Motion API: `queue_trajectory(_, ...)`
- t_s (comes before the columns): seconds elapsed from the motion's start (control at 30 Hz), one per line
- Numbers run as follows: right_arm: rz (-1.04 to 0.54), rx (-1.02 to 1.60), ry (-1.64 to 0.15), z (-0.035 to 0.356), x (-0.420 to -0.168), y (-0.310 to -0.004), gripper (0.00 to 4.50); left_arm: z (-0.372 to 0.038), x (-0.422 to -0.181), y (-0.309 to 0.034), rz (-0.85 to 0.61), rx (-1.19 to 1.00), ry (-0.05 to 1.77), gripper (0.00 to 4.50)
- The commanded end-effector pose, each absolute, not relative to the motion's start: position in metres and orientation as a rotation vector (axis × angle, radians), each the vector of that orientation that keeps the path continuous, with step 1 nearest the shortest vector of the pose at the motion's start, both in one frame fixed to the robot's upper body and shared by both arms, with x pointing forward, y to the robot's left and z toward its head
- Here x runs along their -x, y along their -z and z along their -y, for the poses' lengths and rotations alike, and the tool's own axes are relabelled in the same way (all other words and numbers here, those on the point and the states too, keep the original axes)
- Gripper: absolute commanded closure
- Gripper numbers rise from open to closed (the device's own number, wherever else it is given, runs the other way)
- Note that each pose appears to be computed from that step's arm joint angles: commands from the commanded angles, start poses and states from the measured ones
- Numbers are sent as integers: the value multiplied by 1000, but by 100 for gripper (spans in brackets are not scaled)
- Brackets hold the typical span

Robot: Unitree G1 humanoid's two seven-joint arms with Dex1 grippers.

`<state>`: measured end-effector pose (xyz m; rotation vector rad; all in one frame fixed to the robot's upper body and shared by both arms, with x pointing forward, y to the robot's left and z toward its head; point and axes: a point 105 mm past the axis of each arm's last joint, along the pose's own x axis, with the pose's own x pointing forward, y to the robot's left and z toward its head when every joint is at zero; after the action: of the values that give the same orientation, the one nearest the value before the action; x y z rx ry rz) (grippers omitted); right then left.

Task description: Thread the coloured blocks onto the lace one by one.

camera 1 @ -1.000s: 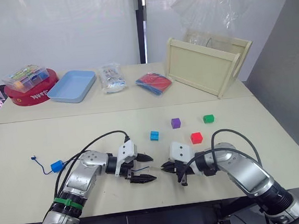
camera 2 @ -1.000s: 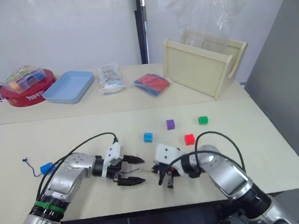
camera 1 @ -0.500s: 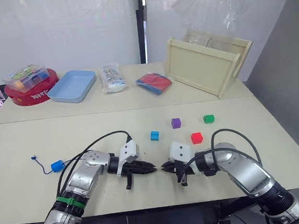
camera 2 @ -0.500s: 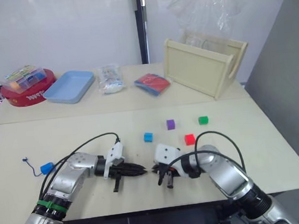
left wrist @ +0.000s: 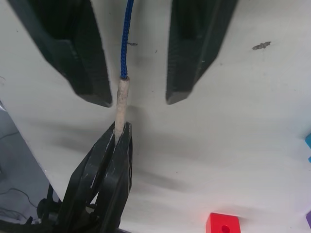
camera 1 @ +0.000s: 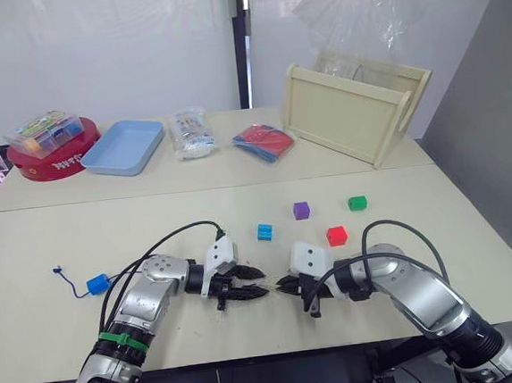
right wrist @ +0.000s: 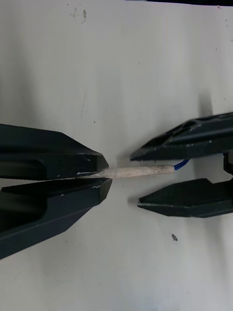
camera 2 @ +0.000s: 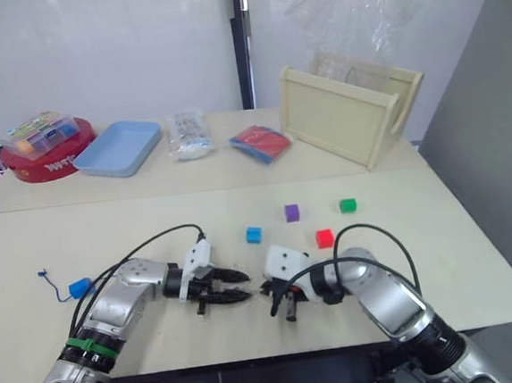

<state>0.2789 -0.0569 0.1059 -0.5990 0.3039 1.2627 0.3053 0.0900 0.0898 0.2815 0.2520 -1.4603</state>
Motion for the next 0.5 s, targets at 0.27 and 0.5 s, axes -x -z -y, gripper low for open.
queue_trajectory(0.27,-249,608,-1268,53,-278,-117,450,-88,-306,-97,-224,-311,1485,285)
queue_trajectory(0.5,-249,610,-1265,53,-278,-118,450,-87,-308,-97,-222,-313,1486,447)
